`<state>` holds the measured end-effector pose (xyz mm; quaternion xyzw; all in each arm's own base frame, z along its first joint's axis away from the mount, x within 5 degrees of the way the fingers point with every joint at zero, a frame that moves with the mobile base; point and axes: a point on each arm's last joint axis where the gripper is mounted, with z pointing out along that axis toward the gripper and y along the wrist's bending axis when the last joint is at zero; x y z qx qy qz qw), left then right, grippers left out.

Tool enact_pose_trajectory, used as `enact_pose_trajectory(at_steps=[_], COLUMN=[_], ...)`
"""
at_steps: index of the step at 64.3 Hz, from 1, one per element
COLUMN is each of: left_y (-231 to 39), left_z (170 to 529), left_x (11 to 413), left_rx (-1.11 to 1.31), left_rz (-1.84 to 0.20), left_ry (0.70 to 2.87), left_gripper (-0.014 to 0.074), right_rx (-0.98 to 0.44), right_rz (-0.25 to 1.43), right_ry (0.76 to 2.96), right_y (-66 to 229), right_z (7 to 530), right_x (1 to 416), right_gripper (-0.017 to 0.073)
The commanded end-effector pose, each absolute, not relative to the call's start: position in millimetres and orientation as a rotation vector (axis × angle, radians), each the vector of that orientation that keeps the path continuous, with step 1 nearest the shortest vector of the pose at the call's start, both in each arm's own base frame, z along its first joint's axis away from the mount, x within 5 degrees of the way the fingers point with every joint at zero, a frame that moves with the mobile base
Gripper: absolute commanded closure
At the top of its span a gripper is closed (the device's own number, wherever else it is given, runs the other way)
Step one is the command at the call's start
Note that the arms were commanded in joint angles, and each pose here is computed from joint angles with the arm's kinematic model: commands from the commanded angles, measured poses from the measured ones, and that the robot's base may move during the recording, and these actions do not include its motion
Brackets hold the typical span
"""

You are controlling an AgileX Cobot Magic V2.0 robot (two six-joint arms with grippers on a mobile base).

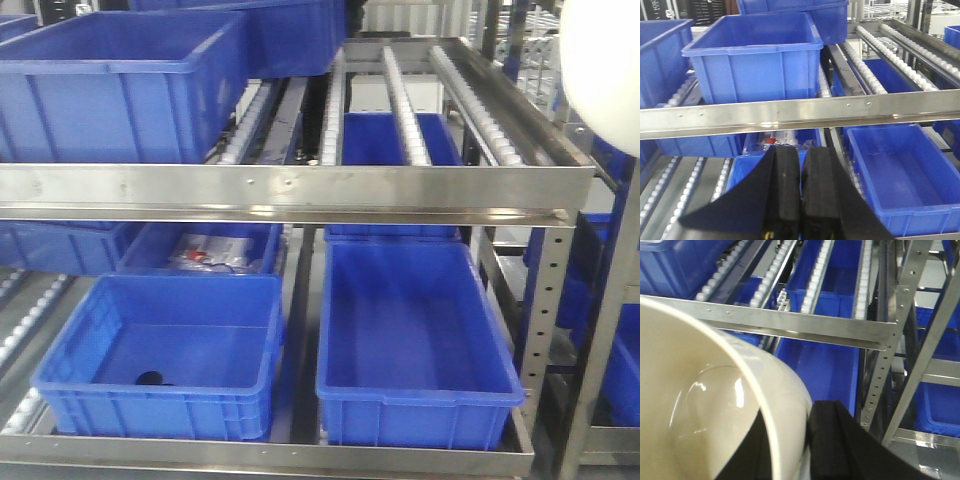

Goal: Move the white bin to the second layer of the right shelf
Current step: 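Approach the roller shelf's second layer with the bin in the right gripper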

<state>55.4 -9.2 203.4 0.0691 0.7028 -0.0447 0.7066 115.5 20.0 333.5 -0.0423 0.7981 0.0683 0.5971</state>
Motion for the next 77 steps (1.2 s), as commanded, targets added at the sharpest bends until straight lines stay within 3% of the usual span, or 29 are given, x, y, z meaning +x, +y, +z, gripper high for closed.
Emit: enact_pose_trajectory(at_steps=[1,77], left_y=[-9.2,-9.2], left_z=[199.4,199.4], left_x=[55.7,55.7], left_rx=[0.142,0.142], left_rz=[-0.110,-0.110], left_ry=[1.501,1.501], left_gripper=[0.0509,0.0509], right_rx=[-0.089,-0.089], right_rz=[0.171,0.171], right_ry=[1.719,1.719], right_y=[20.1,20.1], right_z=[353.4,353.4], right_x=[117.2,117.2], right_gripper=[0.0503,0.0503])
